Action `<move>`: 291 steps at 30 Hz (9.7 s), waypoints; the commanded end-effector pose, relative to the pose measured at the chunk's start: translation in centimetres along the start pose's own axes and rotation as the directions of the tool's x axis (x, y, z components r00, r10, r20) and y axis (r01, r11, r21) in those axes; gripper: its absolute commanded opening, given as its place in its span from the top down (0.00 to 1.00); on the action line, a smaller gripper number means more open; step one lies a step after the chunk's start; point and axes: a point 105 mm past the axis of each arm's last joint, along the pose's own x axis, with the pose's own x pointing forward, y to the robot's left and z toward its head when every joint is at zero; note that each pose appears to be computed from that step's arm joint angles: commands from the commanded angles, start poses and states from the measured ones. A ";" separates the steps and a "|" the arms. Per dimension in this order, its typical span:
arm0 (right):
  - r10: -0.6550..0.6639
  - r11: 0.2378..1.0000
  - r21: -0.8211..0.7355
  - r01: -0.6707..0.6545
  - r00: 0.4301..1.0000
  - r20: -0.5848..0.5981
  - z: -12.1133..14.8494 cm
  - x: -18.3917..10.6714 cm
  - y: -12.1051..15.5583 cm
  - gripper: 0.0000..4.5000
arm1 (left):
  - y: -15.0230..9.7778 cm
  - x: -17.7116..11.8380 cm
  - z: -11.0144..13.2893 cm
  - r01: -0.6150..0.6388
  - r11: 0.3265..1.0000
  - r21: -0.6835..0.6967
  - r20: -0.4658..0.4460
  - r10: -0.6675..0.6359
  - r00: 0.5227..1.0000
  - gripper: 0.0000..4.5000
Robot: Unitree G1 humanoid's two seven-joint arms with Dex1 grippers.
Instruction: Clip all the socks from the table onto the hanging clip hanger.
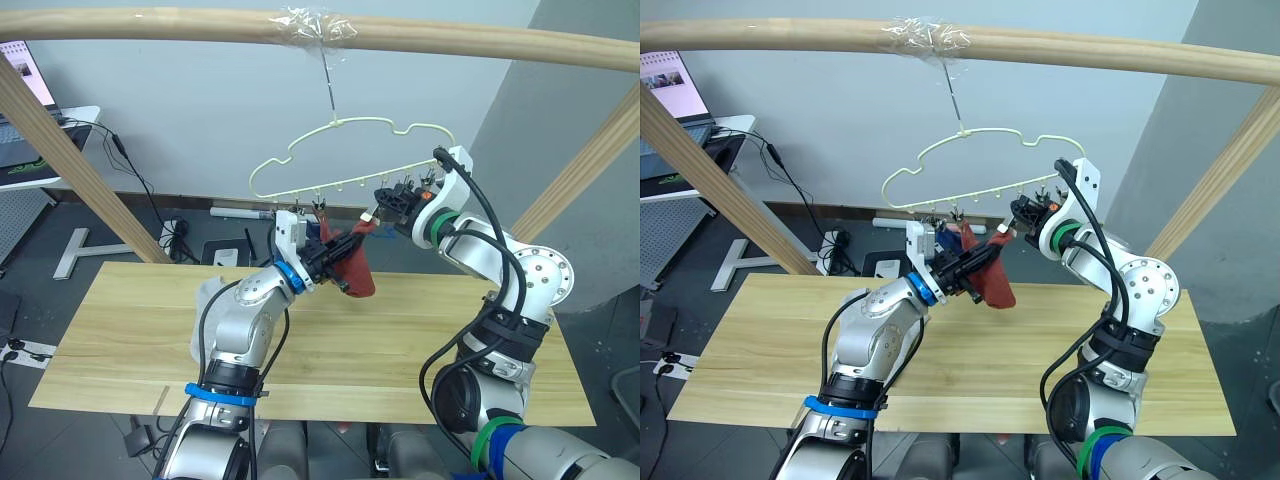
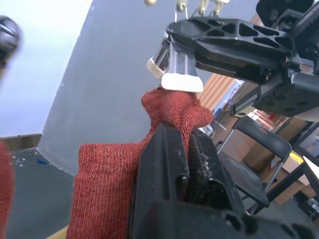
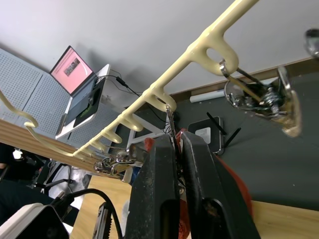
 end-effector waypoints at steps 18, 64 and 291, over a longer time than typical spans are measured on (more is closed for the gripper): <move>0.029 0.993 -0.115 -0.019 0.996 0.086 2.6 -4.0 -0.3 0.02 | -0.8 0.9 1.2 0.045 0.999 0.018 0.043 -0.045 0.998 1.00; 0.004 0.782 -0.580 0.227 0.929 0.370 -1.5 1.5 2.1 0.46 | 0.0 -6.6 5.7 0.108 0.985 0.133 -0.152 -0.088 0.984 0.20; 0.032 0.961 0.274 -0.021 0.999 -0.036 0.0 -0.4 3.6 0.15 | -2.5 3.8 3.6 0.046 0.777 0.627 0.093 -0.134 0.987 1.00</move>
